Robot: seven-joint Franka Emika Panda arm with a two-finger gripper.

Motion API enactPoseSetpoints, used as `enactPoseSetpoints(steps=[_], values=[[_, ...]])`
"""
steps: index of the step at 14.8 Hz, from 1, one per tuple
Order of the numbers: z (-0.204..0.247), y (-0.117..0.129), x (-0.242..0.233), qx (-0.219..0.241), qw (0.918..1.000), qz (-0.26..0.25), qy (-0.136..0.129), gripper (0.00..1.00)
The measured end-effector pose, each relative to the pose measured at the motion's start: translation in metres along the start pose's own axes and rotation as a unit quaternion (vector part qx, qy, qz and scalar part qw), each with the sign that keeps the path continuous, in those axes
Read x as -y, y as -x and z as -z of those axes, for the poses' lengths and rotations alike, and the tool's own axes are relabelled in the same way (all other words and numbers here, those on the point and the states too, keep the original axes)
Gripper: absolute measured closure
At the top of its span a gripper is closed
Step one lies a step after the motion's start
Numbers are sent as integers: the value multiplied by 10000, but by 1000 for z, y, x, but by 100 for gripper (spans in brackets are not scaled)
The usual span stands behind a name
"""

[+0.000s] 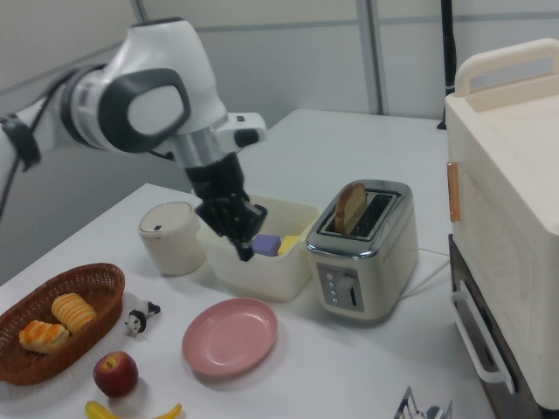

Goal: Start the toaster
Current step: 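Move the gripper over the toaster's lever side, then press the toaster lever down with the gripper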

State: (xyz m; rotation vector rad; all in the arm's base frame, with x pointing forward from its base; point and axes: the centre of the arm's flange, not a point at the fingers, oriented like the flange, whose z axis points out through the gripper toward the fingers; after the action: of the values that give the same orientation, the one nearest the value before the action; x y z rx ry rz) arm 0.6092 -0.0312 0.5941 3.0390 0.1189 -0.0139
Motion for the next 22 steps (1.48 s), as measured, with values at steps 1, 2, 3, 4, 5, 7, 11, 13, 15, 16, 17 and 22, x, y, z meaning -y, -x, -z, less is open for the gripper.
enactPoseSetpoints(steps=[1, 2, 3, 4, 5, 7, 11, 13, 15, 16, 17, 22], values=[[-8, -8, -3, -93, 10000, -11, 9, 99], [-17, -16, -8, -172, 9998, -30, 18, 99], [-27, -23, -15, -245, 9997, -48, 27, 99], [-38, -31, -23, -319, 9995, -57, 38, 99], [-48, -37, -31, -397, 9992, -66, 51, 99], [-64, -48, -47, -561, 9984, -84, 73, 99], [-97, -67, -63, -825, 9965, 18, 110, 99], [-117, -79, -65, -950, 9954, 28, 128, 99], [-139, -89, -64, -1016, 9947, 46, 133, 99], [-149, -93, -64, -1028, 9946, 54, 131, 99], [-162, -97, -63, -1013, 9948, 64, 124, 99], [-182, -107, -58, -1139, 9933, 149, 133, 99]])
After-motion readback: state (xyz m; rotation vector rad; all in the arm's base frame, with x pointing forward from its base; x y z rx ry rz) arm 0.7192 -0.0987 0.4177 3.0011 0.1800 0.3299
